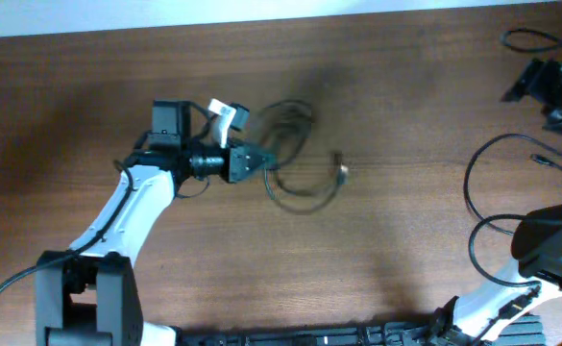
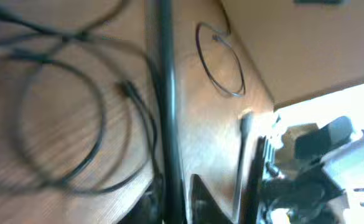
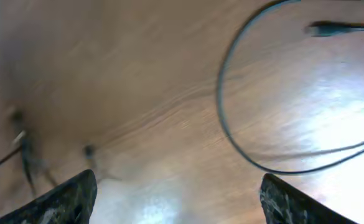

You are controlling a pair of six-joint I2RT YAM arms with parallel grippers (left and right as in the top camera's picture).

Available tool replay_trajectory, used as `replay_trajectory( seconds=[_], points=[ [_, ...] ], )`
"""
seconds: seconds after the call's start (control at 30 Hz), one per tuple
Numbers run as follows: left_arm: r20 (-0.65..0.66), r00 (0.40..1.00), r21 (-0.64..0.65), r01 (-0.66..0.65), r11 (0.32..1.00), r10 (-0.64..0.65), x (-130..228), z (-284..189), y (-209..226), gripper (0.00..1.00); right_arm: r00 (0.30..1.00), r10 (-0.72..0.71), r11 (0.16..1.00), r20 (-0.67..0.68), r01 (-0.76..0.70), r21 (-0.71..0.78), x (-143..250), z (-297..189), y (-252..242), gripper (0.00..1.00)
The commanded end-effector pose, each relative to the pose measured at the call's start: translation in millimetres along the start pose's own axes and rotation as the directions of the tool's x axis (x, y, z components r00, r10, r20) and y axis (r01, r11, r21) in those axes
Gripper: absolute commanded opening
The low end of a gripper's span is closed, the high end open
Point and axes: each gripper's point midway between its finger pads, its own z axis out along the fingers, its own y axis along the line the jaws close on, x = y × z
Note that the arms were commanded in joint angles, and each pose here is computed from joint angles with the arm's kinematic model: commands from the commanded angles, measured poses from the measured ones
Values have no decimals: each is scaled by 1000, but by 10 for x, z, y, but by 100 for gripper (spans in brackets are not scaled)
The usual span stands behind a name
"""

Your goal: Untangle cables

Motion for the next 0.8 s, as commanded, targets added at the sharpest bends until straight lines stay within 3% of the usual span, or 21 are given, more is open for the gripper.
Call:
replay_trajectory(
  seconds=[0.0,0.07,0.13,0.2,0.43,0.67,0.7,0.73,0.77],
  points=[
    [-88,996,-214,-4,977,-15,192,38,246,40,980,-187,982,-75,183,-51,273,157,539,84],
    [-133,989,-331,22,943,-70,342,-21,424,38,942,-302,953,-145,294,-69,572,372,916,84],
    [-137,988,-359,20,933,-74,354,-40,470,39,903,-380,925,-198,371,-82,829,558,1149,84],
    [-138,988,-360,20,933,-74,356,-40,472,49,854,-448,893,-265,440,-93,1147,771,1326,84],
    [-142,987,-407,12,913,-77,368,-76,555,47,795,-413,896,-443,442,-41,2032,1630,1293,80],
    [-142,987,-407,13,914,-78,368,-75,553,46,826,-427,900,-367,428,-84,2123,2197,1235,48],
    [-142,987,-407,13,914,-78,368,-75,553,46,827,-428,900,-365,428,-85,2147,2247,1207,40],
    [-142,987,-407,13,913,-77,367,-76,553,46,827,-429,899,-364,429,-86,2150,2258,1203,13],
    [-142,987,-406,13,914,-77,368,-75,553,46,829,-432,898,-355,430,-90,2135,2265,1219,4]
  ],
)
